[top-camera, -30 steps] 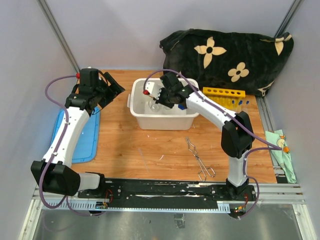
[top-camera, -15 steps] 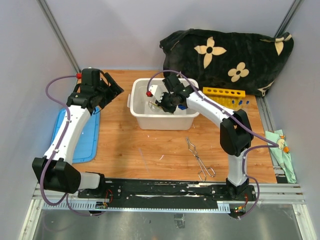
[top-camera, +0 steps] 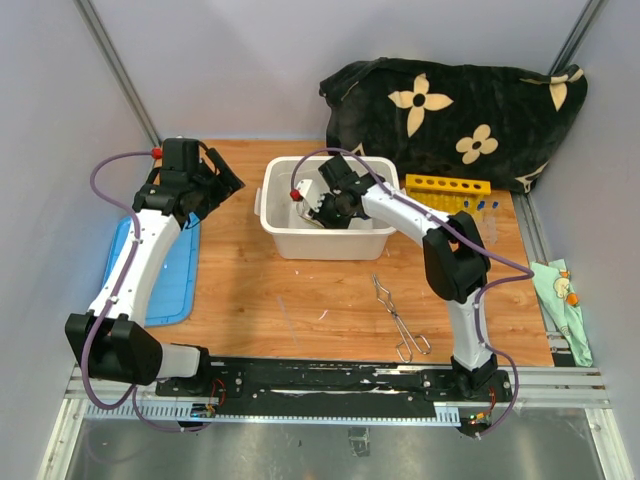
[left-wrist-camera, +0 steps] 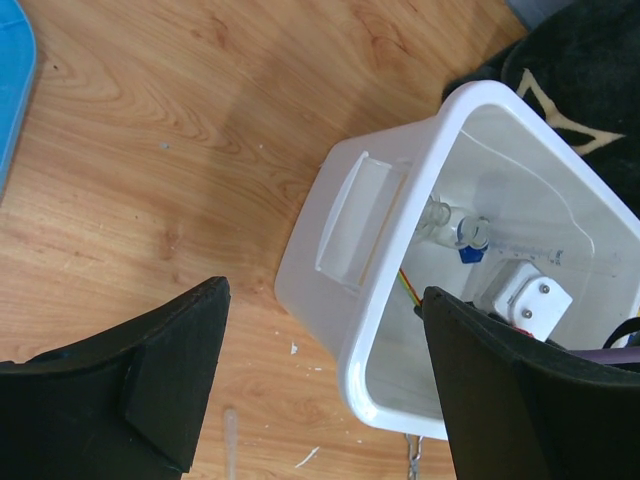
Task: Organize the chemistry lab equipment
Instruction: Place the chemistry item in the storage box.
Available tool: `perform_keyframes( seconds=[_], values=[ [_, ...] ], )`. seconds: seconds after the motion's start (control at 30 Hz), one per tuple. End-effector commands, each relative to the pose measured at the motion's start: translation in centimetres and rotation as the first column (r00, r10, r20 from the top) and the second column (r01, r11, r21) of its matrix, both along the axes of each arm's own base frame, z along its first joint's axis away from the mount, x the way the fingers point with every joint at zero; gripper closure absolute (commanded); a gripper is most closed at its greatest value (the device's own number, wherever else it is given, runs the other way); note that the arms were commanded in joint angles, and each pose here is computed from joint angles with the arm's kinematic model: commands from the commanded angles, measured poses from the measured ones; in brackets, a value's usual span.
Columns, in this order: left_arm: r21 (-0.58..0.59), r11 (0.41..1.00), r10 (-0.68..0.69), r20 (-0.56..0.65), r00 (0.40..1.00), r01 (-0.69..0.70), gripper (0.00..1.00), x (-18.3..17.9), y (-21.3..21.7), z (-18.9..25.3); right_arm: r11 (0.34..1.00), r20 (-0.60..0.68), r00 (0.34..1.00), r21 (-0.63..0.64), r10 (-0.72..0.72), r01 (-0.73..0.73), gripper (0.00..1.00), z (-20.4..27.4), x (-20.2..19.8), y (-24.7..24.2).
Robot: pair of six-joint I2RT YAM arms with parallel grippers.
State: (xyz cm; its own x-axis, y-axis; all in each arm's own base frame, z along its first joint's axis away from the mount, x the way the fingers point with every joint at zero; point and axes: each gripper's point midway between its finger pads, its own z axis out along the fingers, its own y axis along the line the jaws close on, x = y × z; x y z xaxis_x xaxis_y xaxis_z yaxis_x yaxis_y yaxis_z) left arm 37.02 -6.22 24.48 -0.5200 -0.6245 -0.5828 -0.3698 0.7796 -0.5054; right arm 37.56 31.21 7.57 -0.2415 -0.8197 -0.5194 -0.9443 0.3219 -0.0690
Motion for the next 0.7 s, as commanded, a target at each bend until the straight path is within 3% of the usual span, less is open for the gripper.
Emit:
perform_keyframes(
  seconds=[0.0, 0.67],
  values=[
    [0.028, 0.999, 0.018, 0.033, 0.999, -0.019, 0.17, 0.4, 0.9, 1.3, 1.000, -0.010, 1.000, 0.007, -0.028, 0.028, 0.98, 0.5, 0.7, 0.1],
    [0.022, 1.000, 0.003, 0.023, 1.000, -0.004, 0.17, -0.3, 0.8, 1.1, 0.997, -0.043, 0.998, -0.053, -0.050, 0.048, 0.97, -2.4, 0.6, -0.6]
  ],
)
